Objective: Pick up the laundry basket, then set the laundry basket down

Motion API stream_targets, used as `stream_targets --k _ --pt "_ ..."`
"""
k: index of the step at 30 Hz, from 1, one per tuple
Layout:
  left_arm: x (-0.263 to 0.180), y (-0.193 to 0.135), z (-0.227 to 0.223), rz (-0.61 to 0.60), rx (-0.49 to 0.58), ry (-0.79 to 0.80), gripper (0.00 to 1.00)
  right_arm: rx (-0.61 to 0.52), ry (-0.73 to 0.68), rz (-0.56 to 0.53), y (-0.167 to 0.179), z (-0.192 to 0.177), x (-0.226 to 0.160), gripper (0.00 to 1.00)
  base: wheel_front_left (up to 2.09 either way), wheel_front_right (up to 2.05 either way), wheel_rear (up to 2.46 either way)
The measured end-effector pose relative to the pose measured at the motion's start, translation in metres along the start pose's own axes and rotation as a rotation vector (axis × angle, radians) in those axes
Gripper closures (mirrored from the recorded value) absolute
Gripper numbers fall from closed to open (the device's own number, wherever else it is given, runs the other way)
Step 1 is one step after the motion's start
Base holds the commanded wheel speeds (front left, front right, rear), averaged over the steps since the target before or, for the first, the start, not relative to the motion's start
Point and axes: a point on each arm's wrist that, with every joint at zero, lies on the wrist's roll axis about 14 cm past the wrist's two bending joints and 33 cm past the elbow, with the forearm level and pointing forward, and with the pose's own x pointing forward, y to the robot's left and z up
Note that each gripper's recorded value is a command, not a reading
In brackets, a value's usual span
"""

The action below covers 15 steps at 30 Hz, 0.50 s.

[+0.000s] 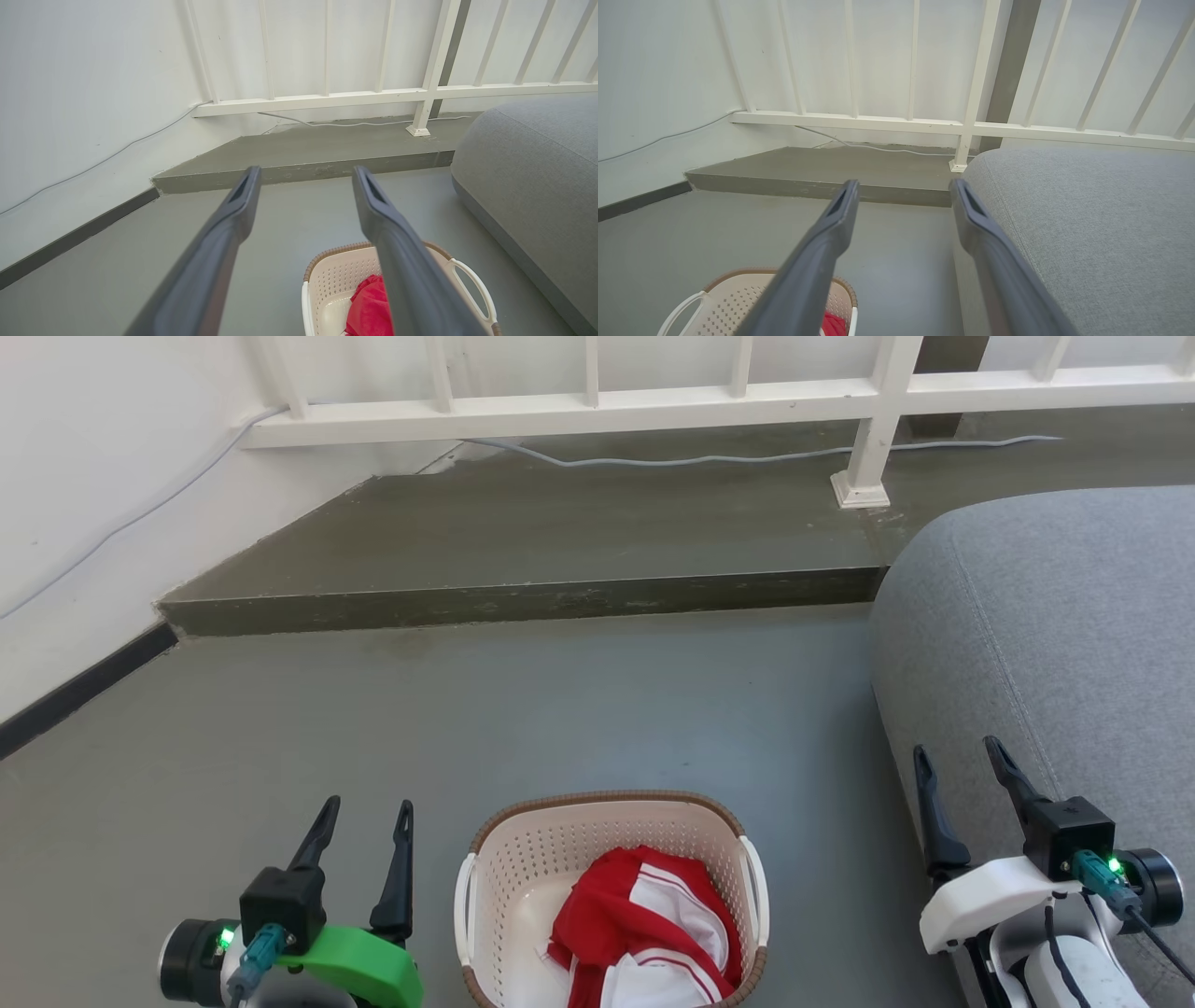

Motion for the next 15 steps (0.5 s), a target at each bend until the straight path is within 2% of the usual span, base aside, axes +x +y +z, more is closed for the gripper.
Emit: stream_targets --k 15 --pt "-0.0011 -0.0007 -0.0091 -0.001 -0.001 0.028 0.00 0.003 0.021 0.007 0.0011 -0.0066 -0.0016 0.00 0.00 0.00 0.00"
